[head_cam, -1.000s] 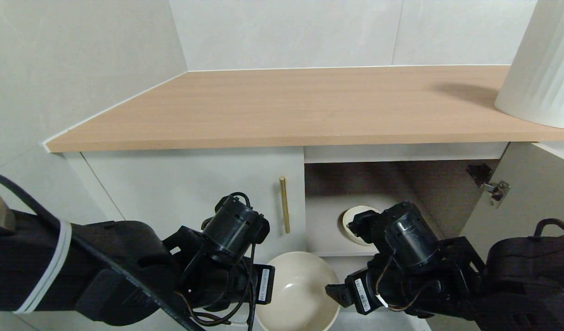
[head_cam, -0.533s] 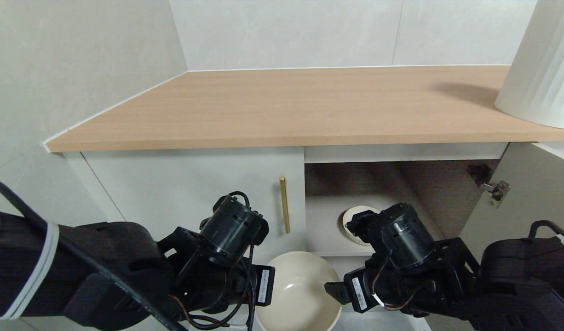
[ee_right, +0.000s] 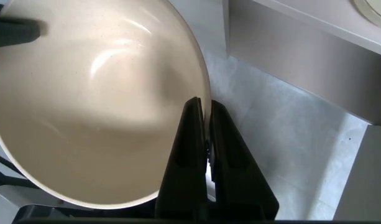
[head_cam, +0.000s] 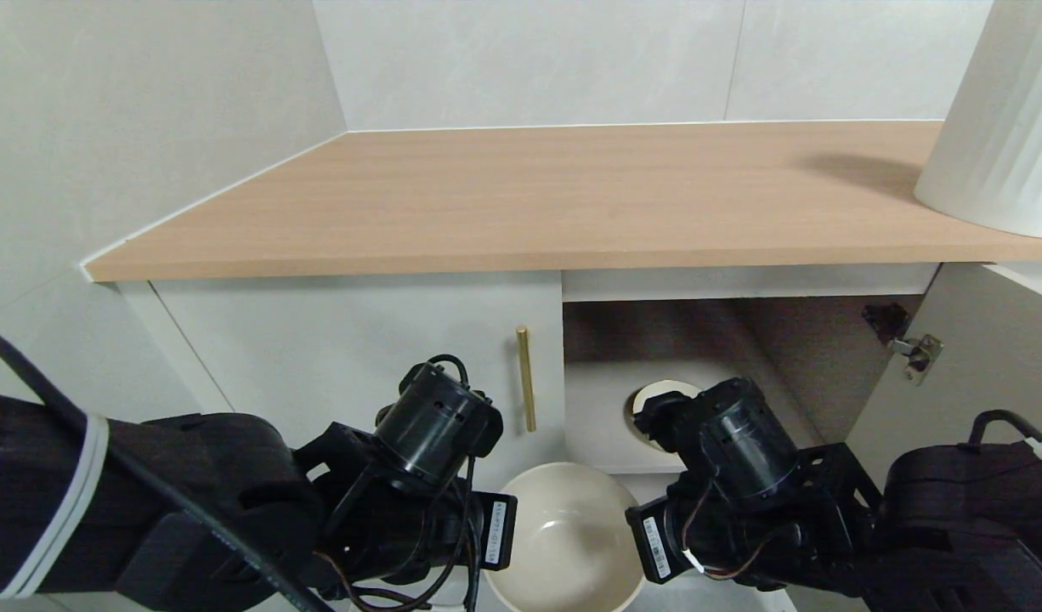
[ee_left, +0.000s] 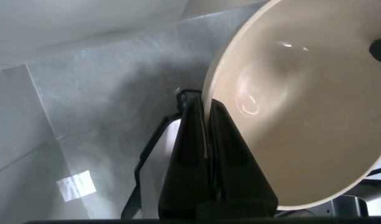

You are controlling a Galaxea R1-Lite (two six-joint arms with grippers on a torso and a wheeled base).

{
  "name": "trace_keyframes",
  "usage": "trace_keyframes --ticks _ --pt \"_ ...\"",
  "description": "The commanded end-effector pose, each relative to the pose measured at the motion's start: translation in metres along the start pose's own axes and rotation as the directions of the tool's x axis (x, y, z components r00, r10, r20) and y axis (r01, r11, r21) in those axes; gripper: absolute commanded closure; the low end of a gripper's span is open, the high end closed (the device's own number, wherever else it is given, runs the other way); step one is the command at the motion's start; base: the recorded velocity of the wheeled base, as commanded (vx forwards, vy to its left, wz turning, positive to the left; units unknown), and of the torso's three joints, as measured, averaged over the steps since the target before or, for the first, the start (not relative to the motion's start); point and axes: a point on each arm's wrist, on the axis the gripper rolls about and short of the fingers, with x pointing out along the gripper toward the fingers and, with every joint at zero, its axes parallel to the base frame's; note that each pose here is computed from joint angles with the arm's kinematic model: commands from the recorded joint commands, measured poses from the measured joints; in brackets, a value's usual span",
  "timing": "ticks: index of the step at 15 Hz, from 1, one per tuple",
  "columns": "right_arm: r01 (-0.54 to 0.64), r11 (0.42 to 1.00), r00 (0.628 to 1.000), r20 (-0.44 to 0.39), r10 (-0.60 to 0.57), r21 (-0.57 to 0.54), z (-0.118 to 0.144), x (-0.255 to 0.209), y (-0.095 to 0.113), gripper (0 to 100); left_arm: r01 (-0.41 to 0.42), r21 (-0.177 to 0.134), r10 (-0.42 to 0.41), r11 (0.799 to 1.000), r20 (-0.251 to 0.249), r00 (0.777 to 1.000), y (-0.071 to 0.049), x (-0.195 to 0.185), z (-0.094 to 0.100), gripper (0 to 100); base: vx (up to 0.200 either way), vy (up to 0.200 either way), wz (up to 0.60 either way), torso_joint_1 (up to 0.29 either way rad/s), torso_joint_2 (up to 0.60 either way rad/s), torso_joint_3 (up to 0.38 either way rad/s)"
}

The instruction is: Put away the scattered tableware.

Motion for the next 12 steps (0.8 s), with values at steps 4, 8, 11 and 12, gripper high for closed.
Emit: trace_keyframes --ticks 4,8,11,12 --pt "0.005 1.000 1.000 -0.005 -0.005 -0.003 -0.0009 0.0005 -0.0003 100 -0.007 -0.001 0.007 1.000 0.000 1.000 0.0001 0.0004 0.0000 100 0.000 0.000 0.00 0.000 0.00 0.000" --pt "0.007 1.000 1.000 -0.006 -0.007 -0.003 -0.0013 0.0006 -0.0004 100 -0.009 -0.001 0.009 1.000 -0.003 1.000 0.0003 0.0010 -0.0005 0 0.000 0.000 0.00 0.000 0.00 0.000" --pt "0.007 1.000 1.000 -0.008 -0.007 -0.004 -0.0015 0.0010 -0.0005 100 -0.008 -0.002 0.008 1.000 -0.002 1.000 0.0001 0.0008 -0.0002 0 0.000 0.000 0.00 0.000 0.00 0.000" --pt "0.009 1.000 1.000 -0.009 -0.009 -0.003 -0.0016 0.0015 -0.0009 100 -0.008 -0.002 0.008 1.000 -0.002 1.000 0.0001 0.0008 -0.0002 0 0.000 0.000 0.00 0.000 0.00 0.000"
